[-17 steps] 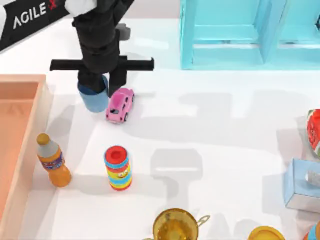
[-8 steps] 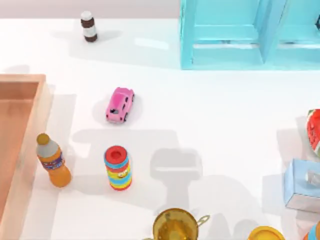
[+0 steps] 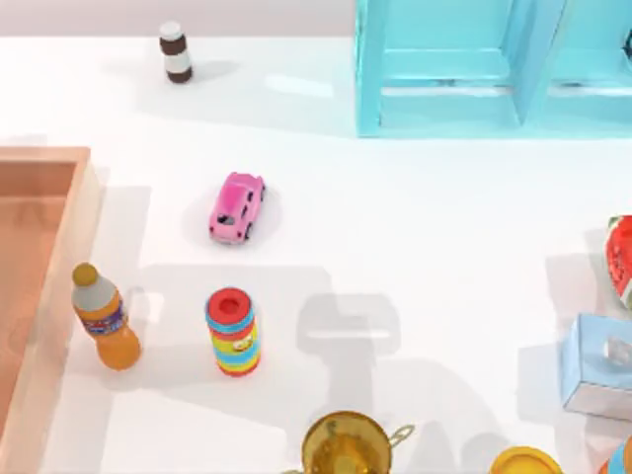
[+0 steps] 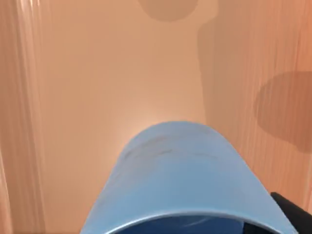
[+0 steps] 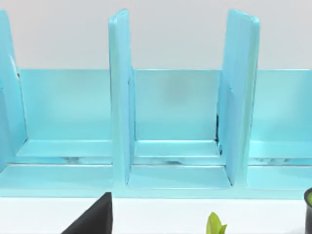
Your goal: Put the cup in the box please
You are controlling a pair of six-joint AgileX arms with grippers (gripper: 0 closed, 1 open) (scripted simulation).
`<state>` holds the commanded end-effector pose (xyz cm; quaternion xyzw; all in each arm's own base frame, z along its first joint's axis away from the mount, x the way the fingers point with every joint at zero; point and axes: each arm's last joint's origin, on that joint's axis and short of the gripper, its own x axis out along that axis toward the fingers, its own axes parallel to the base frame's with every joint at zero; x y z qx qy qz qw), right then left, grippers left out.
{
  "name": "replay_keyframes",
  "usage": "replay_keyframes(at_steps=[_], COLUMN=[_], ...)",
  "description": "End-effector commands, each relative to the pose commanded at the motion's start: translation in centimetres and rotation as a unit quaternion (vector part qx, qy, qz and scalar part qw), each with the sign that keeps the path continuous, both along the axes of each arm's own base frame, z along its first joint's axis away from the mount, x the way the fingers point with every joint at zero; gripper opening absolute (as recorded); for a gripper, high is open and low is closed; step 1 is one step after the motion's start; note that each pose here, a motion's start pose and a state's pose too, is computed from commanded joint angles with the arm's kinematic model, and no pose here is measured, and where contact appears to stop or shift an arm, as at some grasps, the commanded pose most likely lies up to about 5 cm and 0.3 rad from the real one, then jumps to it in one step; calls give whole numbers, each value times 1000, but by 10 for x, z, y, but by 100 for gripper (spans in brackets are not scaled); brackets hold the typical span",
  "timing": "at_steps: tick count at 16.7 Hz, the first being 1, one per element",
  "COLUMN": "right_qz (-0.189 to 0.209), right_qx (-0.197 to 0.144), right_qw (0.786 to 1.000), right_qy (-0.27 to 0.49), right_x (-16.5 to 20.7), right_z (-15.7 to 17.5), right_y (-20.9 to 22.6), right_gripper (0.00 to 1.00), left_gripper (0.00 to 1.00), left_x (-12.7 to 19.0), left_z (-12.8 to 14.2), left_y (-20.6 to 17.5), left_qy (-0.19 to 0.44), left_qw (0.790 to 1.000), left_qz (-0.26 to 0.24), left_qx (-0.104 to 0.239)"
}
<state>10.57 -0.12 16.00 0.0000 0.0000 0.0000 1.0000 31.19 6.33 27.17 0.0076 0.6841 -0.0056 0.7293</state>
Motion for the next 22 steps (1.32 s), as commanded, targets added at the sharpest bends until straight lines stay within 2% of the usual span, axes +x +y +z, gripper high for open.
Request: replay_keyframes(at_steps=[6, 11, 22], right_qz=[0, 0, 0], right_qx=[0, 0, 0], right_qw=[1000, 1000, 1000], right_qy=[0, 0, 0], right_x=[0, 0, 0], right_z=[0, 0, 0], right_y=[0, 0, 0], right_gripper=[100, 100, 100], left_gripper=[0, 0, 83], left_x=[2, 1, 1], left_z=[-52, -60, -60], left_y=[8, 8, 8], left_qy=[-2, 0, 0], left_qw=[1000, 1000, 1000], left_qz=[0, -1, -1], left_qx=[-1, -1, -1])
